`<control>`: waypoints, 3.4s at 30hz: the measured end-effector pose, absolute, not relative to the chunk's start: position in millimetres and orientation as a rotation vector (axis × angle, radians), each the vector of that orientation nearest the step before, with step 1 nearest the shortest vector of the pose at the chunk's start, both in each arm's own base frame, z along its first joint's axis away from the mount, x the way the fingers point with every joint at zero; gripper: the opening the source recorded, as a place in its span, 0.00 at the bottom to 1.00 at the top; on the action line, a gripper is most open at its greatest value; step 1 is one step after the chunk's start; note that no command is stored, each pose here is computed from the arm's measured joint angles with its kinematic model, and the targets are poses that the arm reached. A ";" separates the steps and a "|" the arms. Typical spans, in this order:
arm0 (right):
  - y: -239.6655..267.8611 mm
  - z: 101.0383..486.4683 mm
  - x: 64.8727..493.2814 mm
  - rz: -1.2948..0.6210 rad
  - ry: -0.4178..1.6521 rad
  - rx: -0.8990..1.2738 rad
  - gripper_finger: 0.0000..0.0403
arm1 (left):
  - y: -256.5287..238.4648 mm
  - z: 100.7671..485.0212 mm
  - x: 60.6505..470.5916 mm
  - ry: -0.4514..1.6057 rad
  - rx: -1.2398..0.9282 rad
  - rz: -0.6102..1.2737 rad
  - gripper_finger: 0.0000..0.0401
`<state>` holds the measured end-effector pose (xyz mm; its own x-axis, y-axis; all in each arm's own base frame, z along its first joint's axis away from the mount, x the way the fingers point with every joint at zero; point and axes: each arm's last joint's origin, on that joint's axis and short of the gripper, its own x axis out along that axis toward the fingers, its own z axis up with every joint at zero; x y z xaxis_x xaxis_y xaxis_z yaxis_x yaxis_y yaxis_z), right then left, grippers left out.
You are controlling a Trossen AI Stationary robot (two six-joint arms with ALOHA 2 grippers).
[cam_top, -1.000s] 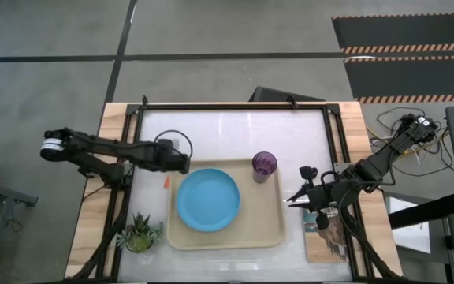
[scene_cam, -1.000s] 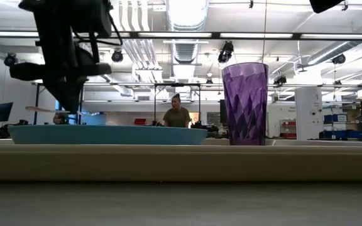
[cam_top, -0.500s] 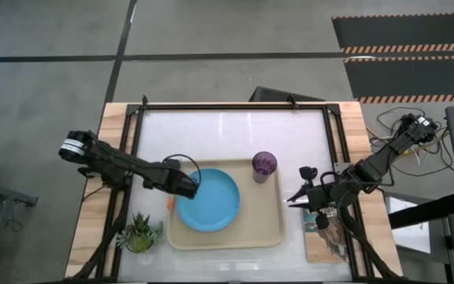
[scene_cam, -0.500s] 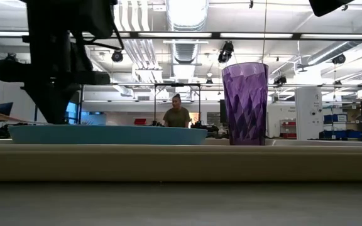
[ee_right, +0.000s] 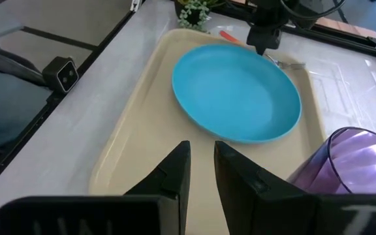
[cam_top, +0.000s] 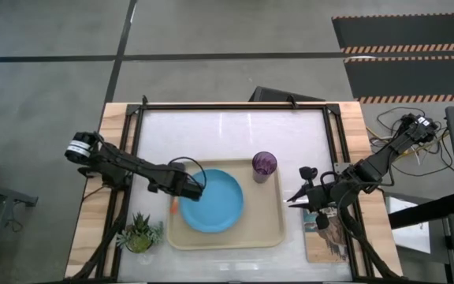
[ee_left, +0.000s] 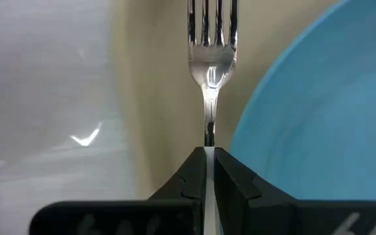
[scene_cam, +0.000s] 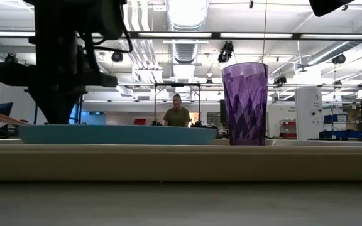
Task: Pick and place plate/cup/fork/spoon on tray
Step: Put the orange fork on the white tray to the left side of the blue plate, then put the black spoon on the white tray to the right side of the blue plate
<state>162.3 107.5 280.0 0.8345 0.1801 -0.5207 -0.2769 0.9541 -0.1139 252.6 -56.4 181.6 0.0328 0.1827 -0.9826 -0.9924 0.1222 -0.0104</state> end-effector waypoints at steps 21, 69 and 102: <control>107.6 280.0 162.3 0.242 0.533 -0.179 0.15 | -74.0 170.4 247.2 1.060 -1.096 1.231 0.00; 114.6 250.0 172.5 0.055 0.661 0.272 0.15 | -46.5 285.4 204.3 0.605 -0.484 0.683 0.15; 35.7 217.4 154.2 -0.985 1.017 1.286 0.15 | -33.6 297.8 192.5 0.497 0.347 0.825 0.15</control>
